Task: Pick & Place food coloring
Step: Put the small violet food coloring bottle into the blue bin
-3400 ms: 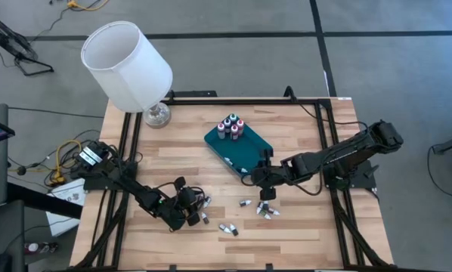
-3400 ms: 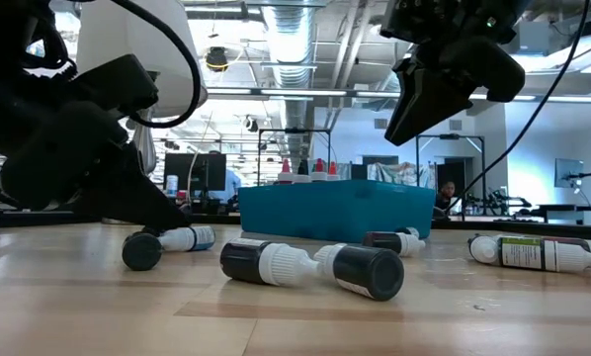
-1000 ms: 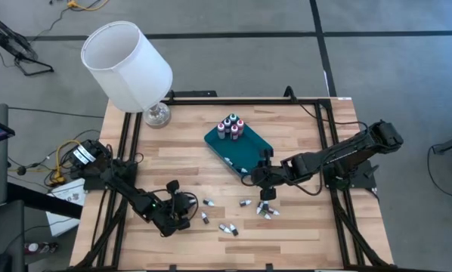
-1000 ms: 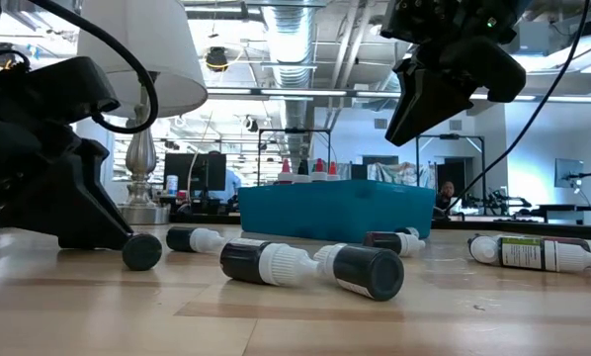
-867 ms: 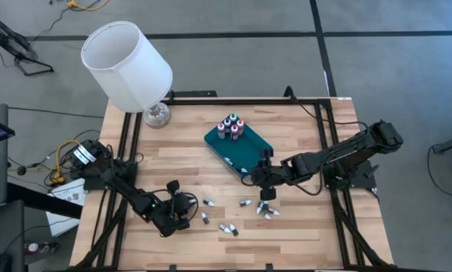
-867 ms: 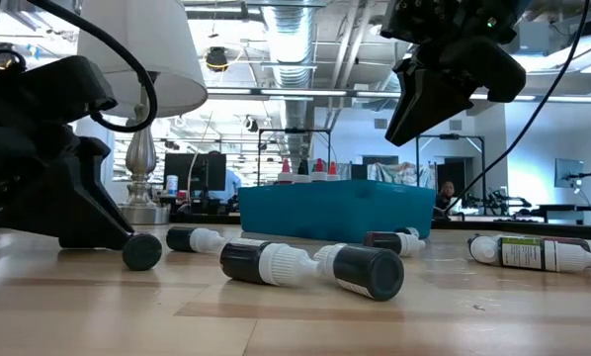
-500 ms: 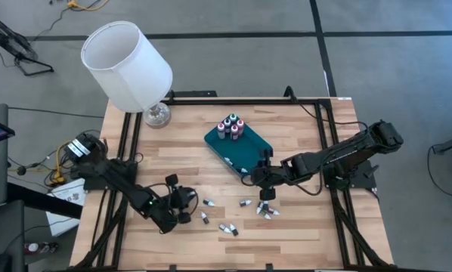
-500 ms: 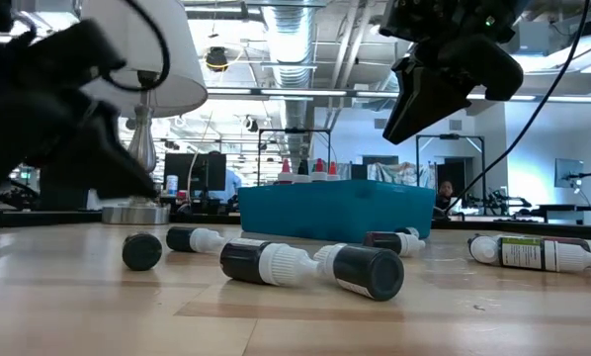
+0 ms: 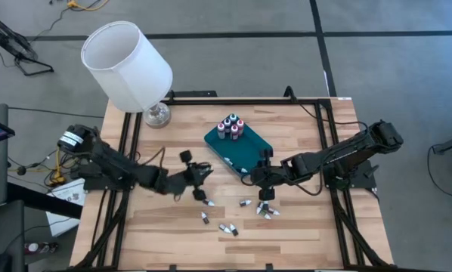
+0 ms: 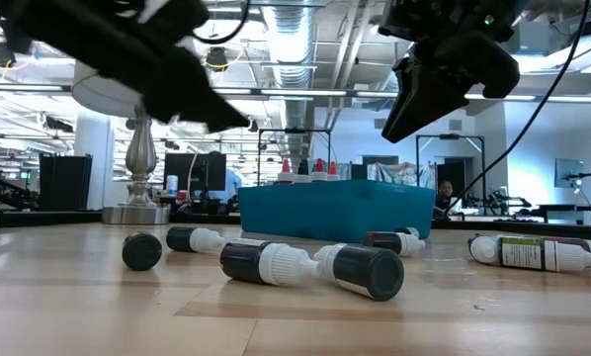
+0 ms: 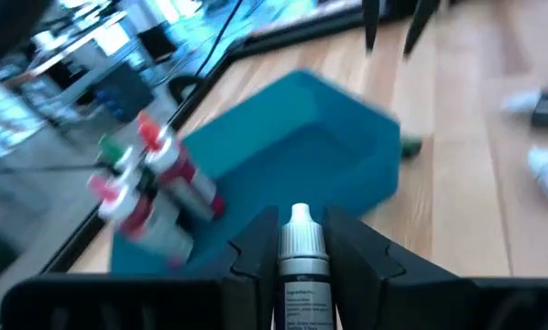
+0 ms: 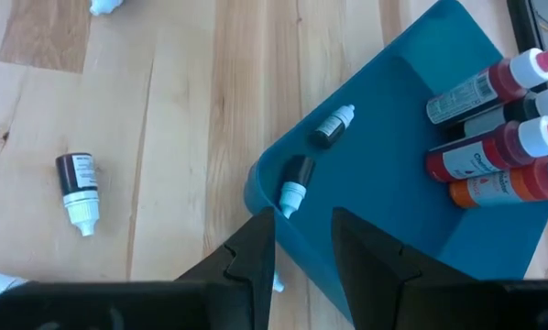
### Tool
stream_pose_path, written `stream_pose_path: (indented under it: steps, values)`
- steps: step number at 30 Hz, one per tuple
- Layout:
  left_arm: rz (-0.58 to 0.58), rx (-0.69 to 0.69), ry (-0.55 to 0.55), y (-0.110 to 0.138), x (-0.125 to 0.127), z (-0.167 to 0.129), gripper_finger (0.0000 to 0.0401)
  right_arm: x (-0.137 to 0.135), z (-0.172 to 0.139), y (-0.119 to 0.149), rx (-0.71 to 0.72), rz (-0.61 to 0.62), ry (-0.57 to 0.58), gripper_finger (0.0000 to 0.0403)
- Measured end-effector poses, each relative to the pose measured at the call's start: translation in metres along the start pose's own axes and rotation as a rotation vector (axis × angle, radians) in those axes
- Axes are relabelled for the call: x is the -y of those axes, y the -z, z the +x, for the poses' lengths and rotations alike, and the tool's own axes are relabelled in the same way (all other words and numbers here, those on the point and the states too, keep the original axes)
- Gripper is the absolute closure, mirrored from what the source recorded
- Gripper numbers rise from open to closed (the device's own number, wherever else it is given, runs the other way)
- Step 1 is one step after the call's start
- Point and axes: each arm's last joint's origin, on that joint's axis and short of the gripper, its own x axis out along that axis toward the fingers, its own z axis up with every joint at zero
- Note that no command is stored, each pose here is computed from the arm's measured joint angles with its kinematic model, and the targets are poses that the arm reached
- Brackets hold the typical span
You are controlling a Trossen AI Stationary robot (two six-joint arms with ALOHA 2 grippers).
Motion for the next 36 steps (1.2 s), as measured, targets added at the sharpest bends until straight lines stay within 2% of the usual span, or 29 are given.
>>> stream_pose_path:
  steps: [8,13,23,36]
  values:
    - [-0.034,0.093,0.134,-0.008,-0.040,0.034,0.0329,-0.005,-0.002,0.000,0.006,0.043,-0.010,0.0301]
    - [-0.044,0.090,0.160,-0.005,-0.057,0.045,0.0328,-0.011,-0.005,0.000,0.013,0.058,-0.022,0.0301]
    - [0.001,0.177,0.230,-0.008,-0.072,0.053,0.0328,-0.025,-0.011,-0.002,0.045,0.128,-0.052,0.0301]
    - [0.044,0.259,0.335,-0.007,-0.090,0.062,0.0328,-0.056,-0.029,-0.015,0.228,0.131,-0.144,0.0301]
